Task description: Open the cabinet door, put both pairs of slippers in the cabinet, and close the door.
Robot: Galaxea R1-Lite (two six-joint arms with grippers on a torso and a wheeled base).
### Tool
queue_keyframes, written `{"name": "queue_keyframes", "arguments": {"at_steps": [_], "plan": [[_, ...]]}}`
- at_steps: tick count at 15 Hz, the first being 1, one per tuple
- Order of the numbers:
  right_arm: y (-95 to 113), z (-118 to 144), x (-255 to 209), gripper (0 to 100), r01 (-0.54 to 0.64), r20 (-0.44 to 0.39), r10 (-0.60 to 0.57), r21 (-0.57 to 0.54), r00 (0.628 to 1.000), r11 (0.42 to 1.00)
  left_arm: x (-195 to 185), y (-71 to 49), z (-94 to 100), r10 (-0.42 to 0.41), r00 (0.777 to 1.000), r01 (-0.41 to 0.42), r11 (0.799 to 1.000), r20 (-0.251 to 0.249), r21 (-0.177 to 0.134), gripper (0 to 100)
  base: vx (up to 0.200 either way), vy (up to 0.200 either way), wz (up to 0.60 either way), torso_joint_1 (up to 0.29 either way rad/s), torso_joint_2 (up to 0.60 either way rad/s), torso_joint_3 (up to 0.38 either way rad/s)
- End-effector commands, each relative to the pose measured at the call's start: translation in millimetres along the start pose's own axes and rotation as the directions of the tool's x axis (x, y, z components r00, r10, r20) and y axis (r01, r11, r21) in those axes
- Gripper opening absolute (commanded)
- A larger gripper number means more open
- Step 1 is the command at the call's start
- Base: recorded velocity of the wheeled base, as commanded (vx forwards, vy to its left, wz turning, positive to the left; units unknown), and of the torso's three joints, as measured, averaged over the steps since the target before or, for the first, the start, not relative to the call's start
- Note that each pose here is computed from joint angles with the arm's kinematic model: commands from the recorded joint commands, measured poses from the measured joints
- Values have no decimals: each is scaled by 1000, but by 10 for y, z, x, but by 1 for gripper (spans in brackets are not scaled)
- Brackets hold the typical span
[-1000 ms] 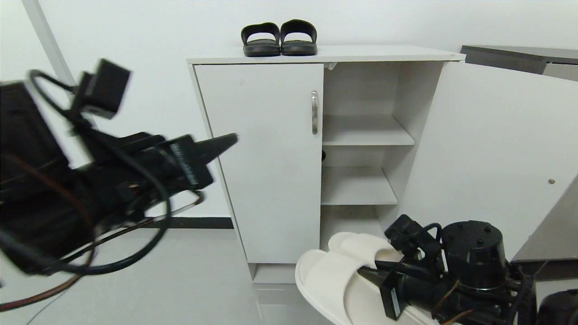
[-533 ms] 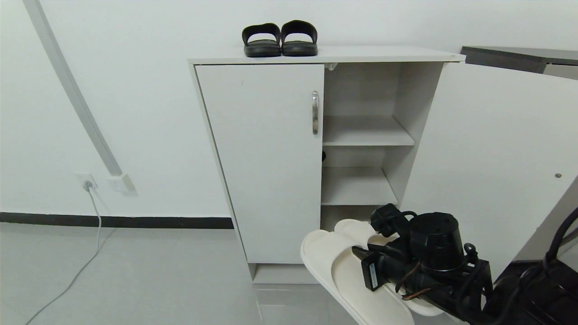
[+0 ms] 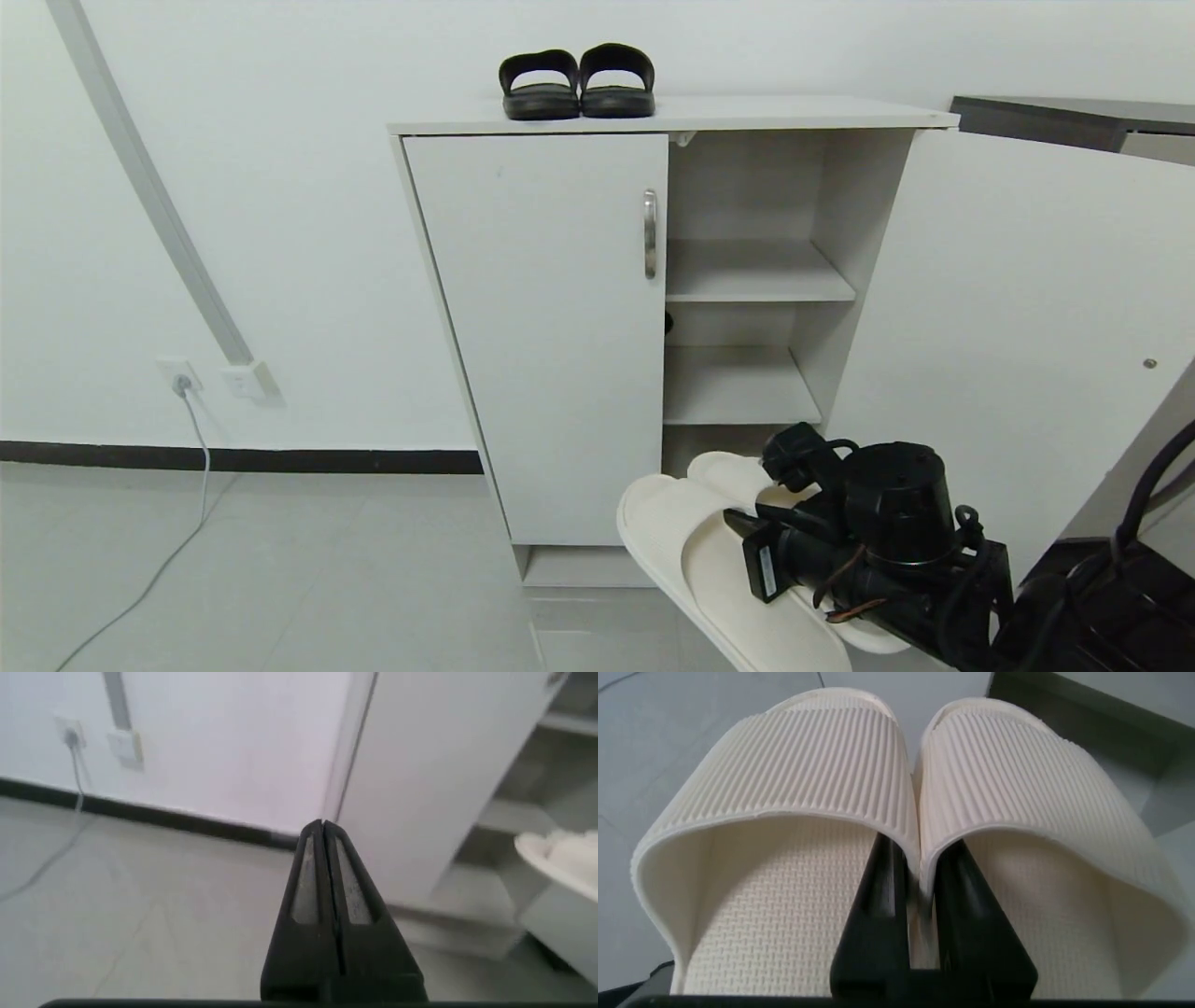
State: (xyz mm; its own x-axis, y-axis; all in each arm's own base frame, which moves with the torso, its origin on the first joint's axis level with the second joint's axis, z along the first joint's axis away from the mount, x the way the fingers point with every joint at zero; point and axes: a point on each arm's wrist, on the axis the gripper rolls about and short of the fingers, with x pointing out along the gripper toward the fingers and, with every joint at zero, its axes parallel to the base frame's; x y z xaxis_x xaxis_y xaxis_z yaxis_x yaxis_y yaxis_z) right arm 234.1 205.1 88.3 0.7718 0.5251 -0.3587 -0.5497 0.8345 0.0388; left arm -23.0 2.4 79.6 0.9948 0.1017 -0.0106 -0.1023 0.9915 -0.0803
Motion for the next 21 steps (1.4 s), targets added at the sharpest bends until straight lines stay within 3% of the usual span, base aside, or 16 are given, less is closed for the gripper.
{"name": "queue_keyframes", "arguments": {"at_steps": [1, 2, 4, 8, 11, 19, 21], "plan": [[10, -4, 41, 0, 22, 2, -22, -4, 1000, 1000, -3, 3, -35, 0, 1000, 0, 1000, 6, 4, 0, 0, 0, 0, 0, 0, 0], [28, -8, 123, 0, 89, 15, -89, -7, 996, 996, -3, 3, -35, 2, 1000, -2, 1000, 6, 6, 0, 0, 0, 0, 0, 0, 0], [144, 76, 378, 0, 233, 102, -236, 42, 966, 972, -1, 3, -30, 3, 1000, -2, 1000, 17, -31, 0, 0, 0, 0, 0, 0, 0], [158, -45, 946, 0, 529, 126, -552, 180, 824, 830, -1, 2, -30, 1, 1000, -1, 1000, 17, -31, 0, 0, 0, 0, 0, 0, 0], [140, -39, 988, 0, 537, 129, -562, 185, 817, 823, -1, 2, -30, 1, 1000, -1, 1000, 17, -31, 0, 0, 0, 0, 0, 0, 0], [133, -53, 987, 0, 536, 127, -561, 185, 818, 824, -1, 2, -30, 1, 1000, -1, 1000, 17, -31, 0, 0, -200, 0, 5, 1, 2], [133, -66, 998, 0, 536, 124, -560, 181, 819, 824, -1, 2, -30, 1, 1000, -1, 1000, 17, -31, 0, 0, 0, 0, 0, 0, 0]]}}
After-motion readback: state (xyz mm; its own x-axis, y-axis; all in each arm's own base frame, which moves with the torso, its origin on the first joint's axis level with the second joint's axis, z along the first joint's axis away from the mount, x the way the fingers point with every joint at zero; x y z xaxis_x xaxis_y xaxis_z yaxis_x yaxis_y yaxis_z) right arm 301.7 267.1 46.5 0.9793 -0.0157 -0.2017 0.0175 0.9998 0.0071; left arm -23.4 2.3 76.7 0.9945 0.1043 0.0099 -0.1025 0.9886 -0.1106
